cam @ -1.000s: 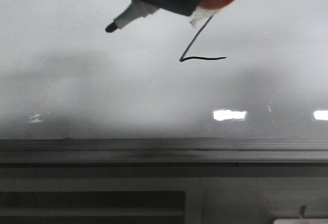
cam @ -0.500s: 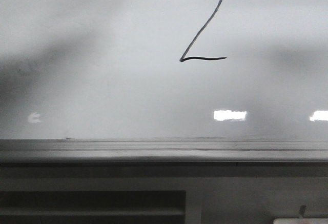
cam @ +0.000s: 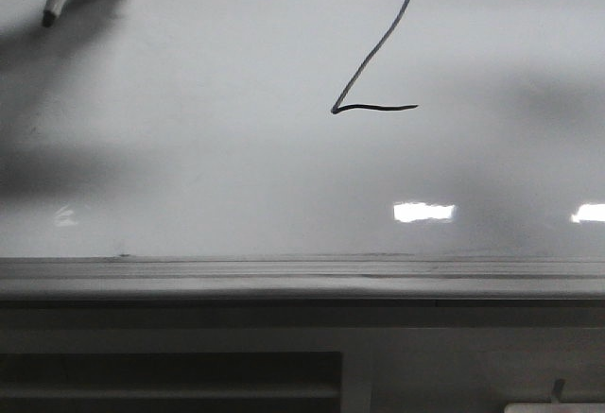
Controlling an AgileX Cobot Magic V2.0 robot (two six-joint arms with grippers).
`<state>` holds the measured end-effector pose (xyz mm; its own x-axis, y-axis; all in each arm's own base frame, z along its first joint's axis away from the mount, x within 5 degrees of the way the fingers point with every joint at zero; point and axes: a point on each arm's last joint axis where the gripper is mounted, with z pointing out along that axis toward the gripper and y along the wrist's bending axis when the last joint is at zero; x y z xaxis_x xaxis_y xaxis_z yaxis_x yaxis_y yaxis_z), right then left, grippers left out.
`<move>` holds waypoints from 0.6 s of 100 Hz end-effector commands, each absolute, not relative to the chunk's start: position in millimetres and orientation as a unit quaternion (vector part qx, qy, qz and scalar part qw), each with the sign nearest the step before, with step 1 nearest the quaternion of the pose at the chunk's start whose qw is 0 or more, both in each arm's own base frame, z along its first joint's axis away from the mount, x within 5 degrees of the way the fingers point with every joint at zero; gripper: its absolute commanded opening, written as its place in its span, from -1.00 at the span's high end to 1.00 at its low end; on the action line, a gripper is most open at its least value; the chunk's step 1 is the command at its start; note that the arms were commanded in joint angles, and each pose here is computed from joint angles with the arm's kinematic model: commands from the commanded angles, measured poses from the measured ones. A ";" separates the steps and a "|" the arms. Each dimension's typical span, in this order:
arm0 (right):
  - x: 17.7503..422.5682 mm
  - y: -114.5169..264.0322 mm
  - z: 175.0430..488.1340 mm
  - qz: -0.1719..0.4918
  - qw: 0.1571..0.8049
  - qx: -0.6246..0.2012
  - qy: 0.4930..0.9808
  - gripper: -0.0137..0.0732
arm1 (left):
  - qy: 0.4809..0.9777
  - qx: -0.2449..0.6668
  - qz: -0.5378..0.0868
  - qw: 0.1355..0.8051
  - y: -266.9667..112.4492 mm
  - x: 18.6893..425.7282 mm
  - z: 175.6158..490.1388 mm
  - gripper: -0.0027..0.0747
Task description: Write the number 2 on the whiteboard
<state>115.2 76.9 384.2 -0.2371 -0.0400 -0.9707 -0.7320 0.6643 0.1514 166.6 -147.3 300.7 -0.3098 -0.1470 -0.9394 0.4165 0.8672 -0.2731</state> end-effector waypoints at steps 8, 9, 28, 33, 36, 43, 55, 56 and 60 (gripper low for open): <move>115.0 75.5 396.6 0.322 0.580 -0.244 0.707 -0.32 | 0.749 0.078 -0.244 0.611 -155.8 176.9 318.9 0.98; 114.9 75.6 396.6 0.322 0.580 -0.245 0.707 -0.32 | 0.749 0.077 -0.243 0.611 -156.1 177.3 319.0 0.98; 114.2 76.2 396.2 0.325 0.577 -0.249 0.707 -0.32 | 0.756 0.084 -0.235 0.606 -159.8 180.5 313.3 0.98; 114.2 76.2 396.2 0.325 0.577 -0.249 0.707 -0.32 | 0.755 0.086 -0.233 0.607 -159.7 180.5 313.5 0.98; 114.2 76.2 396.2 0.325 0.577 -0.249 0.707 -0.32 | 0.754 0.087 -0.231 0.609 -159.6 180.6 313.6 0.98; 114.2 76.2 396.2 0.325 0.577 -0.249 0.707 -0.32 | 0.754 0.086 -0.231 0.609 -159.4 180.7 313.8 0.98; 114.2 76.2 396.2 0.325 0.577 -0.249 0.707 -0.32 | 0.753 0.085 -0.230 0.610 -159.3 180.8 313.8 0.90; 114.2 76.2 396.2 0.325 0.577 -0.249 0.707 -0.32 | 0.753 0.085 -0.230 0.610 -159.3 180.8 313.8 0.89; 114.2 76.2 396.2 0.325 0.577 -0.249 0.707 -0.32 | 0.753 0.085 -0.230 0.610 -159.3 180.8 313.8 0.81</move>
